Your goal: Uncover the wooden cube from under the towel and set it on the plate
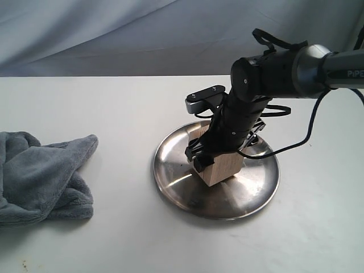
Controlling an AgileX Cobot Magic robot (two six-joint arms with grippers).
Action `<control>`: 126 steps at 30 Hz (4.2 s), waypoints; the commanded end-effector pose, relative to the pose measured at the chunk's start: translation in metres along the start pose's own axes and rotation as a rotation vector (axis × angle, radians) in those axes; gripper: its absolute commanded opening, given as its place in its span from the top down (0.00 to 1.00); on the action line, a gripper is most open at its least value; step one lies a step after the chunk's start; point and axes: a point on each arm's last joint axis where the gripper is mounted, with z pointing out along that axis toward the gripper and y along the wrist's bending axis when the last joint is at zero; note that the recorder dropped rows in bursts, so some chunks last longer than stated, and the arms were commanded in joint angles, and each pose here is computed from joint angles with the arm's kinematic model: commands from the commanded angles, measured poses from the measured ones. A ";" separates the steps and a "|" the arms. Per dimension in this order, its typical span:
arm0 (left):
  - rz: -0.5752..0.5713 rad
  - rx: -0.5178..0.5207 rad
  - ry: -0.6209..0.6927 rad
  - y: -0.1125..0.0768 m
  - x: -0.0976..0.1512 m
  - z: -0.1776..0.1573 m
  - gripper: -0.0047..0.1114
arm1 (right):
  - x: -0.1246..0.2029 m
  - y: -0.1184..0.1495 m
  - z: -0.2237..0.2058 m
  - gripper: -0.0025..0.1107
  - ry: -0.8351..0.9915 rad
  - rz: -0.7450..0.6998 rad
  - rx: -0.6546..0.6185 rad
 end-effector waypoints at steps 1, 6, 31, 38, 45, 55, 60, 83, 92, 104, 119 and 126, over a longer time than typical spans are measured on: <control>-0.007 0.000 -0.011 0.000 0.000 0.000 0.96 | -0.002 -0.001 -0.004 0.24 -0.020 0.005 0.003; -0.007 0.000 -0.011 0.000 0.000 0.000 0.96 | 0.000 -0.001 -0.004 0.17 -0.005 0.005 0.002; -0.007 0.000 -0.011 0.000 0.000 0.000 0.96 | -0.035 0.003 -0.088 0.14 -0.240 -0.127 0.025; -0.009 0.000 -0.011 0.000 0.000 0.000 0.96 | -0.043 0.005 -0.119 0.15 -0.303 -0.066 0.019; -0.009 0.000 -0.011 0.000 0.000 0.000 0.96 | -0.039 0.003 -0.119 0.39 -0.241 -0.061 0.034; -0.009 0.000 -0.011 0.000 0.000 0.000 0.96 | -0.029 -0.006 -0.118 0.83 -0.129 0.016 0.121; -0.009 0.000 -0.011 0.000 0.000 0.000 0.96 | -0.017 -0.035 -0.119 0.98 -0.027 0.129 0.117; -0.009 0.000 -0.011 0.000 0.000 0.000 0.96 | 0.077 -0.151 -0.128 0.98 0.115 0.521 0.067; -0.009 0.000 -0.011 0.000 0.000 0.000 0.96 | 0.113 -0.152 -0.138 0.98 0.064 0.585 0.085; -0.009 0.000 -0.011 0.000 0.000 0.000 0.96 | 0.153 -0.118 -0.177 0.98 -0.179 0.565 0.162; -0.009 0.000 -0.011 0.000 0.000 0.000 0.96 | 0.237 -0.050 -0.240 0.98 -0.573 0.508 0.259; -0.009 0.000 -0.011 0.000 0.000 0.000 0.96 | 0.291 -0.007 -0.269 0.98 -0.758 0.461 0.298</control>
